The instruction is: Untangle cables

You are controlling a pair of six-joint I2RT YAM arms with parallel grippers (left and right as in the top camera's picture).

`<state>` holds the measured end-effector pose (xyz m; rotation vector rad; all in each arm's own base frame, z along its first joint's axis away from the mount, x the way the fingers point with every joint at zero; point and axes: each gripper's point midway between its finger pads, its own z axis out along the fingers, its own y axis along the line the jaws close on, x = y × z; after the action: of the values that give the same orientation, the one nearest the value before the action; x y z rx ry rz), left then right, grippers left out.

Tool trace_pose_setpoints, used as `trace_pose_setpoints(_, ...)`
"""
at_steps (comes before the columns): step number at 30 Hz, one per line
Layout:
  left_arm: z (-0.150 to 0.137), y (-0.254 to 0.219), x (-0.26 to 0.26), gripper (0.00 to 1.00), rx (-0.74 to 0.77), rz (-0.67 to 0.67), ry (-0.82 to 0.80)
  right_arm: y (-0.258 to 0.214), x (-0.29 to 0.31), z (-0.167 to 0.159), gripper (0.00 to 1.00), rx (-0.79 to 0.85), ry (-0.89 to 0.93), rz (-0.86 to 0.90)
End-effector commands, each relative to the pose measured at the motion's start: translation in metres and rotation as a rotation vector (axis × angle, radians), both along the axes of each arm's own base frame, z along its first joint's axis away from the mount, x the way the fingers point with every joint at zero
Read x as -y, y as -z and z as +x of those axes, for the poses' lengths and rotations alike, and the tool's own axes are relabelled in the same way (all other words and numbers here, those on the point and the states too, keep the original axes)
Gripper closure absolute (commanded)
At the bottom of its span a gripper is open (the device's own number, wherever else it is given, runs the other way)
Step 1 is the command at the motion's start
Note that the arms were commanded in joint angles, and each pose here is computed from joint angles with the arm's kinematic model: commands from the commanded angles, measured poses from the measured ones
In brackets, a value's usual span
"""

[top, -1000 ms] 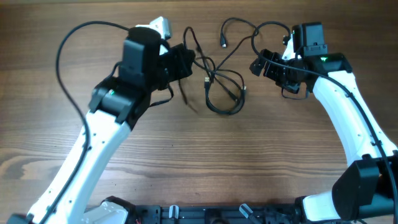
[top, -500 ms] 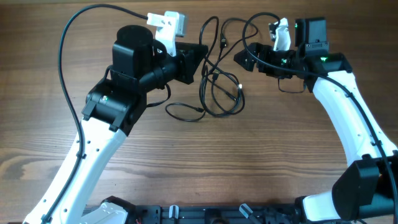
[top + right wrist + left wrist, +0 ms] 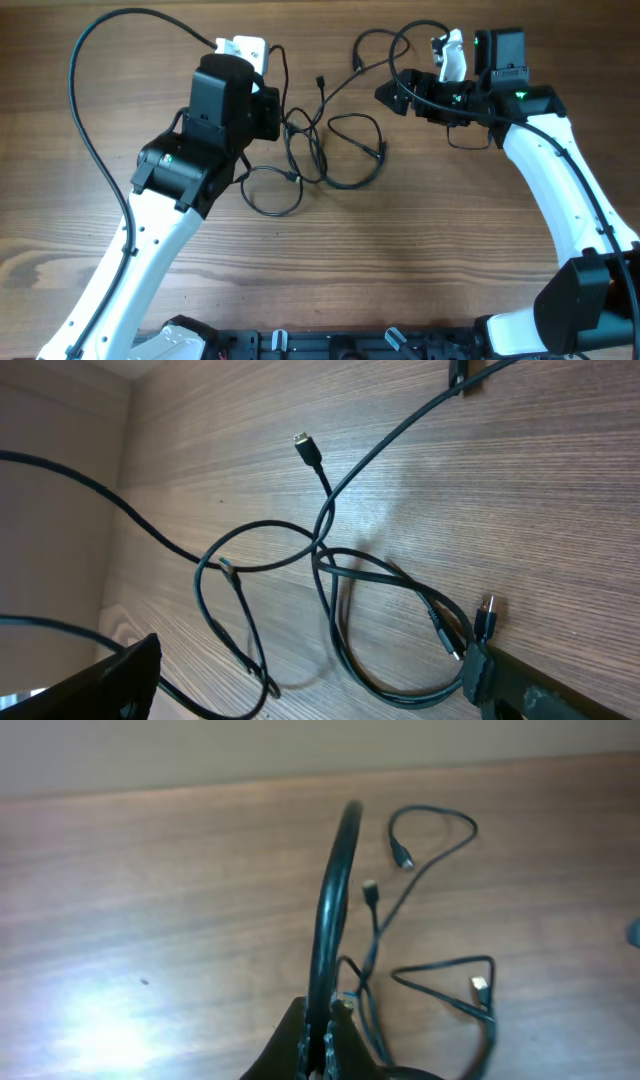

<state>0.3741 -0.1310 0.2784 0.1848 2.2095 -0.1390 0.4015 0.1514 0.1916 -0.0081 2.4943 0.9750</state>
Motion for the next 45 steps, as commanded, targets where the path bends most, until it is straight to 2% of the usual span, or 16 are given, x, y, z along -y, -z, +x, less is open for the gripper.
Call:
trace_pose_setpoints(1,-0.004,-0.02,0.016,0.96,0.09,0.094,0.164,-0.01,-0.002,-0.003,0.01,0.022,-0.018,0.017)
trace_pose_setpoints(3,-0.021,-0.032,0.047,0.96,0.098,-0.021,0.338,-0.009,-0.002,-0.004,0.01,0.018,-0.019,0.016)
trace_pose_setpoints(8,-0.071,-0.067,0.087,0.96,0.128,-0.264,0.725,-0.008,-0.002,-0.006,0.01,0.007,-0.021,0.013)
trace_pose_setpoints(11,-0.088,-0.096,0.091,0.96,0.191,-0.363,0.84,-0.008,-0.002,-0.006,0.01,0.007,-0.021,0.013)
trace_pose_setpoints(18,-0.071,-0.158,0.08,0.96,0.218,-0.695,0.65,-0.007,-0.002,-0.007,0.0,0.0,-0.021,0.013)
trace_pose_setpoints(23,-0.039,-0.154,0.055,0.96,0.134,-0.864,0.304,-0.006,-0.002,-0.008,0.0,-0.006,-0.021,0.012)
trace_pose_setpoints(25,-0.022,-0.121,0.029,0.96,0.065,-0.842,0.053,-0.006,-0.001,-0.009,0.0,-0.009,-0.021,0.011)
trace_pose_setpoints(27,-0.018,-0.086,0.004,0.96,0.005,-0.761,-0.139,-0.005,-0.001,-0.01,0.01,-0.019,-0.017,0.011)
trace_pose_setpoints(29,-0.022,-0.039,-0.028,0.96,-0.087,-0.617,-0.346,0.001,0.005,-0.01,0.01,-0.074,0.051,0.001)
trace_pose_setpoints(33,-0.027,0.015,-0.055,0.96,-0.213,-0.436,-0.517,0.004,0.001,-0.013,0.03,-0.104,0.066,0.002)
trace_pose_setpoints(36,-0.017,0.039,-0.052,0.96,-0.271,-0.403,-0.532,0.008,-0.006,-0.015,0.04,-0.113,0.076,-0.028)
trace_pose_setpoints(39,-0.008,0.054,-0.038,0.96,-0.322,-0.427,-0.495,0.01,-0.009,-0.016,0.03,-0.107,0.076,-0.051)
trace_pose_setpoints(42,-0.009,0.056,-0.03,0.88,-0.348,-0.429,-0.441,0.01,-0.008,-0.015,0.03,-0.106,0.08,-0.056)
trace_pose_setpoints(43,-0.009,0.054,-0.023,0.83,-0.35,-0.429,-0.386,0.01,-0.007,-0.014,0.03,-0.104,0.083,-0.06)
trace_pose_setpoints(44,-0.009,0.052,-0.016,0.73,-0.353,-0.429,-0.324,0.011,-0.007,-0.014,0.03,-0.104,0.085,-0.063)
trace_pose_setpoints(45,-0.009,0.048,-0.006,0.51,-0.355,-0.434,-0.247,0.011,-0.006,-0.014,0.03,-0.103,0.087,-0.065)
